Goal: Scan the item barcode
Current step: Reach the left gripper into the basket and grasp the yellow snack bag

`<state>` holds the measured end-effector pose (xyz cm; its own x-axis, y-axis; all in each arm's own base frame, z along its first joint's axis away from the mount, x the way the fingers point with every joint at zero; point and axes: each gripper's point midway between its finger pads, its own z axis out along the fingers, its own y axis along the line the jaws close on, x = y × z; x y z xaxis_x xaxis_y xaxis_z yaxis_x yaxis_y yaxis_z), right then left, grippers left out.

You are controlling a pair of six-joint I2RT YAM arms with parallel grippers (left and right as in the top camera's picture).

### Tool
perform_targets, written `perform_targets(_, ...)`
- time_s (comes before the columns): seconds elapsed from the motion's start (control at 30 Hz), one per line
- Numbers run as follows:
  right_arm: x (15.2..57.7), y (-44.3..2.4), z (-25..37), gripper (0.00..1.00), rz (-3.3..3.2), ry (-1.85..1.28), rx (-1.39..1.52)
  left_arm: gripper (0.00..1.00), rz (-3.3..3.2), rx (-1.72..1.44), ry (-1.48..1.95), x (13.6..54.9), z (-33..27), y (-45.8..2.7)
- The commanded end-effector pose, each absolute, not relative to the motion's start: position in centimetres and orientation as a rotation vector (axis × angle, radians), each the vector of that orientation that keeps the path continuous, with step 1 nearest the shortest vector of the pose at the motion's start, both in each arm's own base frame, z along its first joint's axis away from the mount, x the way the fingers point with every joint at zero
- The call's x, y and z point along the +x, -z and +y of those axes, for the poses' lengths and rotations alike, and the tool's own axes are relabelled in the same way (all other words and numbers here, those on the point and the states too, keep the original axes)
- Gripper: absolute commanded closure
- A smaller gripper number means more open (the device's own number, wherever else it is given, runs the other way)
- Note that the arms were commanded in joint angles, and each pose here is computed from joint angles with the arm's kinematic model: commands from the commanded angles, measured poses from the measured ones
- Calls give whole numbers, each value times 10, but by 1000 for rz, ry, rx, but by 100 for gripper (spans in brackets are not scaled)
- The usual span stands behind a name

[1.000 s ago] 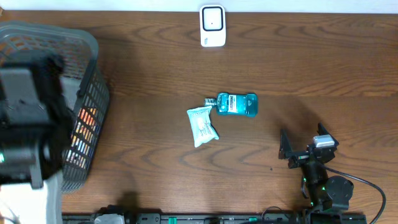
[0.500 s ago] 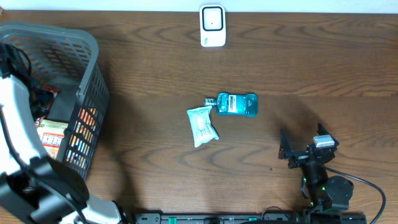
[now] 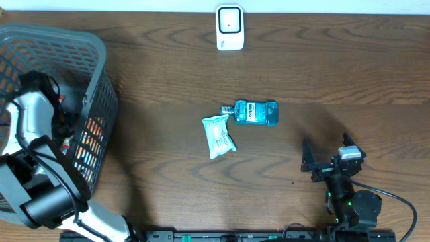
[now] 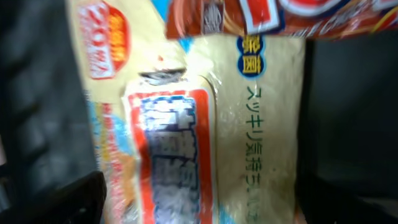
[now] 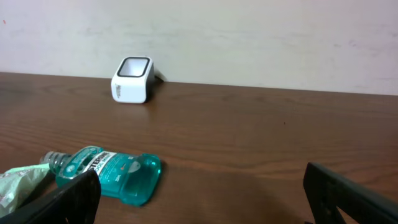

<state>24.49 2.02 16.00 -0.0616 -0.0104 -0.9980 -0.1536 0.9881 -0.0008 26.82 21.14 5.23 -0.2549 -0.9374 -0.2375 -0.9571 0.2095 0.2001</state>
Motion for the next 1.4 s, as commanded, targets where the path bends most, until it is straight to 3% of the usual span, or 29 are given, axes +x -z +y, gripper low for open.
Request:
perform_targets(0.0, 245, -159, 20, 1, 1633, -107, -138, 2, 2402, -1948, -467, 251, 202, -29)
perform_targets(0.1, 245, -159, 20, 1, 1633, -107, -138, 1, 2345, -2060, -481, 233, 200, -17)
perform_targets(0.17, 245, -159, 20, 1, 1633, -107, -138, 14, 2333, -2090, -487, 226, 202, -13)
perform_targets(0.23, 245, -159, 20, 1, 1633, -107, -138, 69, 2322, -2124, -492, 217, 205, -10)
perform_targets(0.27, 245, -159, 20, 1, 1633, -107, -138, 89, 2320, -2138, -495, 214, 206, -10)
perform_targets(0.3, 245, -159, 20, 1, 1633, -107, -138, 93, 2317, -2151, -501, 210, 208, -10)
perform_targets(0.47, 245, -159, 20, 1, 1633, -107, -138, 93, 2360, -2108, -495, 207, 213, -14)
perform_targets(0.6, 245, -159, 20, 1, 1633, -107, -138, 93, 2302, -2080, -459, 215, 217, -43)
perform_targets(0.9, 245, -159, 20, 1, 1633, -107, -138, 93, 1945, -1761, -9, 258, 199, -191)
perform_targets(1.0, 245, -159, 20, 1, 1633, -107, -138, 93, 1811, -1642, 41, 254, 193, -239)
perform_targets(1.23, 245, -159, 20, 1, 1633, -107, -138, 93, 1593, -1497, 120, 236, 175, -309)
perform_targets(1.37, 245, -159, 20, 1, 1633, -107, -138, 93, 1555, -1311, 314, 252, 149, -347)
